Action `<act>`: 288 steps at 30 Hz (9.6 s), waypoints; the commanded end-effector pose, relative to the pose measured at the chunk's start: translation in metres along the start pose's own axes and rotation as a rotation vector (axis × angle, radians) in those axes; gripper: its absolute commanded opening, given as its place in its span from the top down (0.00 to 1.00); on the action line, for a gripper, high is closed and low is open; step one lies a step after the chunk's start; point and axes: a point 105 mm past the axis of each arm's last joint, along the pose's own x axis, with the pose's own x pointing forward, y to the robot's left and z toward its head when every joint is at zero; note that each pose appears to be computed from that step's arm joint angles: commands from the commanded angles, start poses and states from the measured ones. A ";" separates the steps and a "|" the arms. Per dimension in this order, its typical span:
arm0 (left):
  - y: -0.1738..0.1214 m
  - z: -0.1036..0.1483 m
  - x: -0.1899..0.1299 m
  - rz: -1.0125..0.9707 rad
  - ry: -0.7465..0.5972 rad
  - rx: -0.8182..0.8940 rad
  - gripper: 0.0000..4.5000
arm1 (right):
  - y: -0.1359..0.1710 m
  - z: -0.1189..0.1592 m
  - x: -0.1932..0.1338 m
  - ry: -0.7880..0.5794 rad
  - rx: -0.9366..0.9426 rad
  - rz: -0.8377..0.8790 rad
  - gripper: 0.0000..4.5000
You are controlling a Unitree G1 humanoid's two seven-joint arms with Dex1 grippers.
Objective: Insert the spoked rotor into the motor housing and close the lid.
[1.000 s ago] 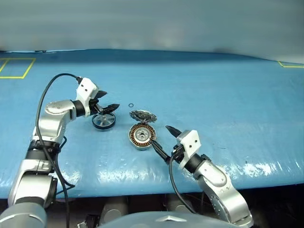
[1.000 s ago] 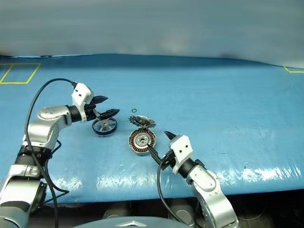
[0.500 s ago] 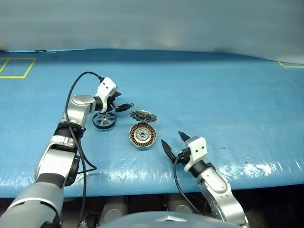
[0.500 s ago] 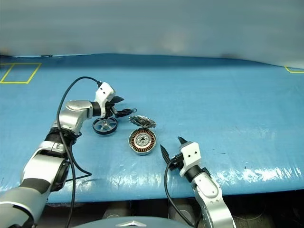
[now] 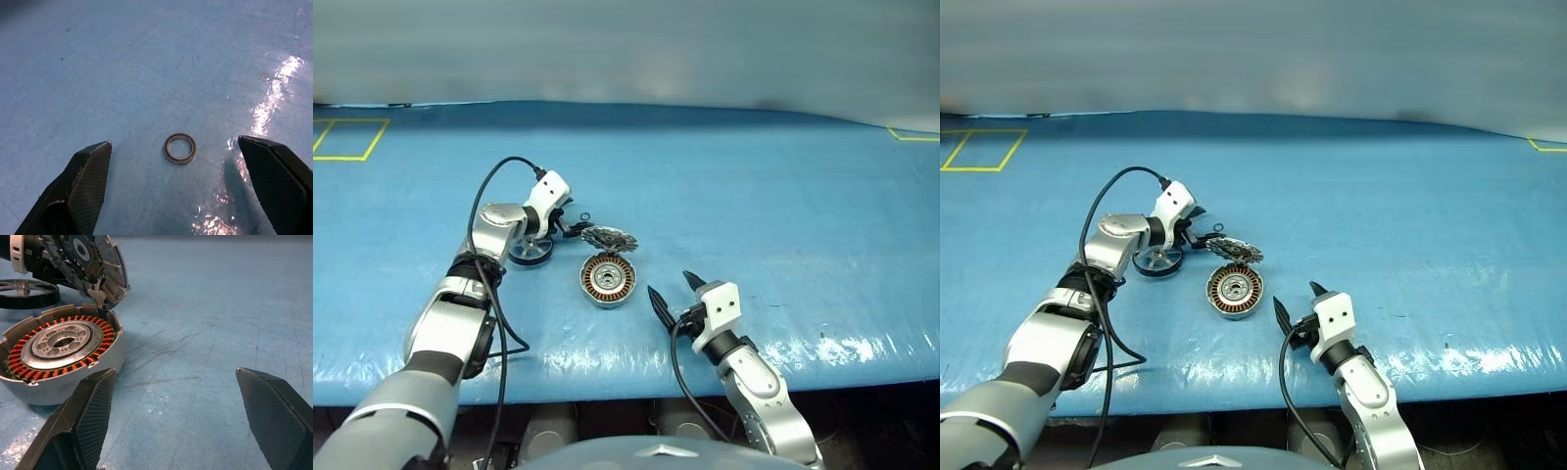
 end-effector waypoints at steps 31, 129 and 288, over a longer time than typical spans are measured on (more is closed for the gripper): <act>-0.007 -0.008 0.023 0.058 0.089 -0.001 0.55 | 0.002 0.007 0.008 -0.023 0.022 -0.007 0.07; -0.133 0.014 -0.041 -0.268 -0.058 0.154 0.18 | 0.027 -0.019 -0.004 0.025 -0.110 0.187 0.07; -0.073 0.004 -0.166 0.112 -0.163 -0.052 1.00 | 0.088 0.072 0.036 0.222 0.027 0.463 0.99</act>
